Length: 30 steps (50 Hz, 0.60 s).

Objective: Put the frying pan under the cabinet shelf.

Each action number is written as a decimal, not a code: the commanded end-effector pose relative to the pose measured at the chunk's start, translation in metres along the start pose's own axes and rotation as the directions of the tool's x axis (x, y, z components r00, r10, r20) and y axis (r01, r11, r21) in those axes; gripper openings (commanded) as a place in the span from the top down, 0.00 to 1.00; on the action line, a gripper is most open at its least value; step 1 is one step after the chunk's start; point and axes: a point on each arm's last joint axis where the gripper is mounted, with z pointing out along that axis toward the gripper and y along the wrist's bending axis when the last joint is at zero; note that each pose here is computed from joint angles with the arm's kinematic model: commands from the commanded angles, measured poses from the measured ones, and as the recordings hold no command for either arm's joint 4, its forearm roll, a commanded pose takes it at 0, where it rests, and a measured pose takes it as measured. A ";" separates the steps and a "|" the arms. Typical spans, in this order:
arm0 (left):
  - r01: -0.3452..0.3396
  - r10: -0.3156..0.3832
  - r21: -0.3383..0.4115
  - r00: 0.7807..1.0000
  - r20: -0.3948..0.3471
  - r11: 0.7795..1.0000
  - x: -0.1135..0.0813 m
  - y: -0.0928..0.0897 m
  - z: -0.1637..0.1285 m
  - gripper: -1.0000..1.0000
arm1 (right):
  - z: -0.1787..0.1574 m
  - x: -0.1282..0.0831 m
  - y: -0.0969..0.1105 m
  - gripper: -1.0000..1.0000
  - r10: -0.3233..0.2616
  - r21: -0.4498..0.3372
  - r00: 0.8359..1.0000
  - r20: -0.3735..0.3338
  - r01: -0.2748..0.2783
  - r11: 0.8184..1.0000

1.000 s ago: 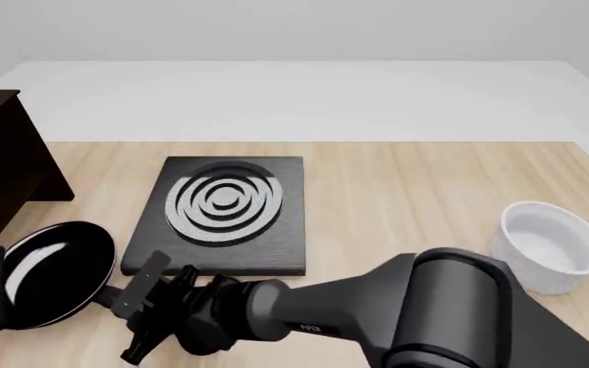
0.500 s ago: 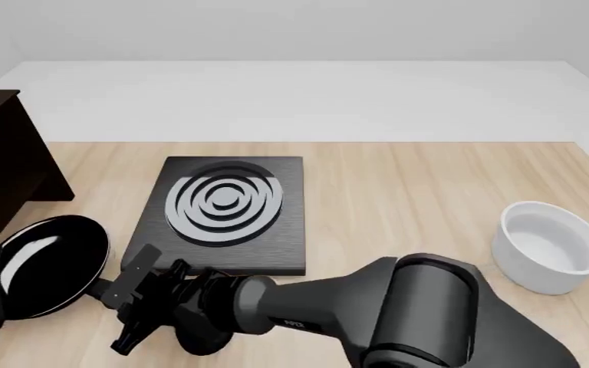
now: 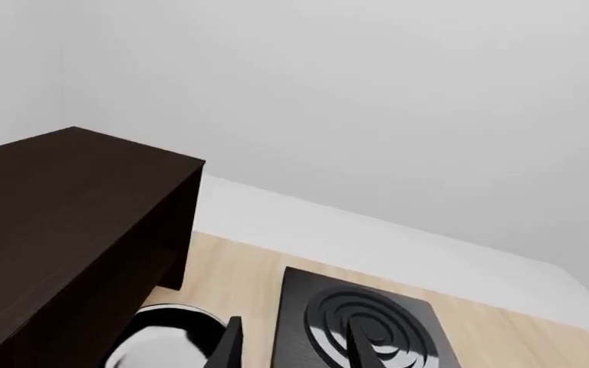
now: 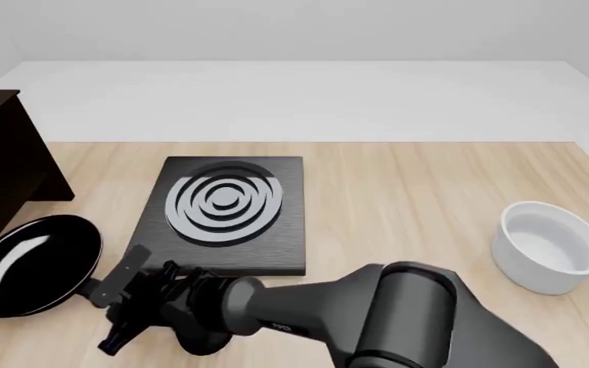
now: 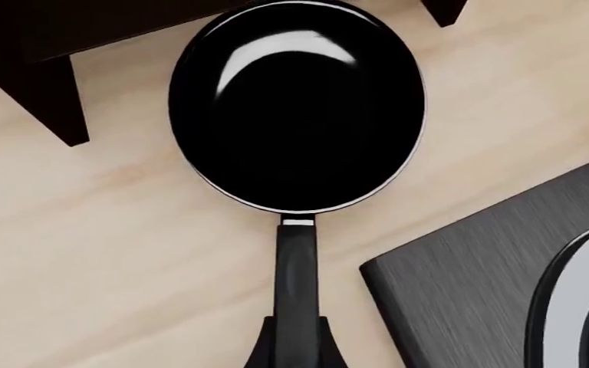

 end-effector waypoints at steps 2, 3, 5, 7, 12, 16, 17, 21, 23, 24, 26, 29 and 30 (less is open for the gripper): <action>0.014 -0.014 -0.012 1.000 0.003 1.000 0.001 0.001 0.000 0.00 | 0.005 -0.004 0.004 1.00 -0.072 0.000 0.997 -0.001 0.072 0.997; 0.014 -0.014 -0.012 1.000 0.003 1.000 0.001 0.001 0.000 0.00 | 0.005 -0.004 0.005 1.00 -0.075 -0.002 0.997 -0.002 0.075 0.997; 0.015 -0.015 -0.014 1.000 0.002 1.000 0.001 0.001 0.000 0.00 | 0.006 -0.006 0.007 1.00 -0.078 -0.004 0.997 -0.002 0.078 0.997; 0.016 -0.016 -0.015 1.000 0.002 1.000 0.002 0.001 0.000 0.00 | 0.009 -0.005 0.007 1.00 -0.083 -0.005 0.996 -0.008 0.083 0.997; 0.017 -0.017 -0.020 1.000 0.000 1.000 0.004 0.002 0.000 0.00 | 0.011 -0.008 0.015 1.00 -0.094 -0.016 0.996 -0.004 0.094 0.995; 0.019 -0.019 -0.024 1.000 0.000 1.000 0.005 0.002 0.001 0.00 | 0.012 -0.009 0.020 1.00 -0.104 -0.024 0.995 -0.002 0.104 0.994; 0.018 -0.018 -0.024 1.000 0.000 1.000 0.005 0.002 0.001 0.00 | 0.013 -0.010 0.021 1.00 -0.105 -0.024 0.995 -0.003 0.105 0.994; 0.017 -0.017 -0.024 1.000 0.001 1.000 0.006 0.003 0.001 0.00 | 0.016 -0.012 0.023 1.00 -0.118 -0.029 0.993 -0.008 0.118 0.993; 0.016 -0.016 -0.022 1.000 0.000 1.000 0.006 0.003 0.001 0.00 | 0.015 -0.014 0.025 1.00 -0.123 -0.032 0.992 -0.007 0.123 0.992; 0.015 -0.015 -0.020 1.000 0.000 1.000 0.006 0.003 0.001 0.00 | 0.015 -0.015 0.027 1.00 -0.130 -0.034 0.992 -0.007 0.129 0.991; 0.009 -0.009 -0.015 1.000 -0.001 1.000 0.006 0.002 0.001 0.00 | 0.017 -0.018 0.028 1.00 -0.138 -0.036 0.990 -0.010 0.138 0.990; 0.008 -0.008 -0.012 1.000 -0.003 1.000 0.006 0.002 0.001 0.00 | 0.016 -0.024 0.032 1.00 -0.152 -0.042 0.988 -0.006 0.152 0.988; 0.007 -0.007 -0.010 1.000 -0.003 1.000 0.006 0.002 0.001 0.00 | 0.017 -0.025 0.035 1.00 -0.159 -0.045 0.987 -0.005 0.159 0.986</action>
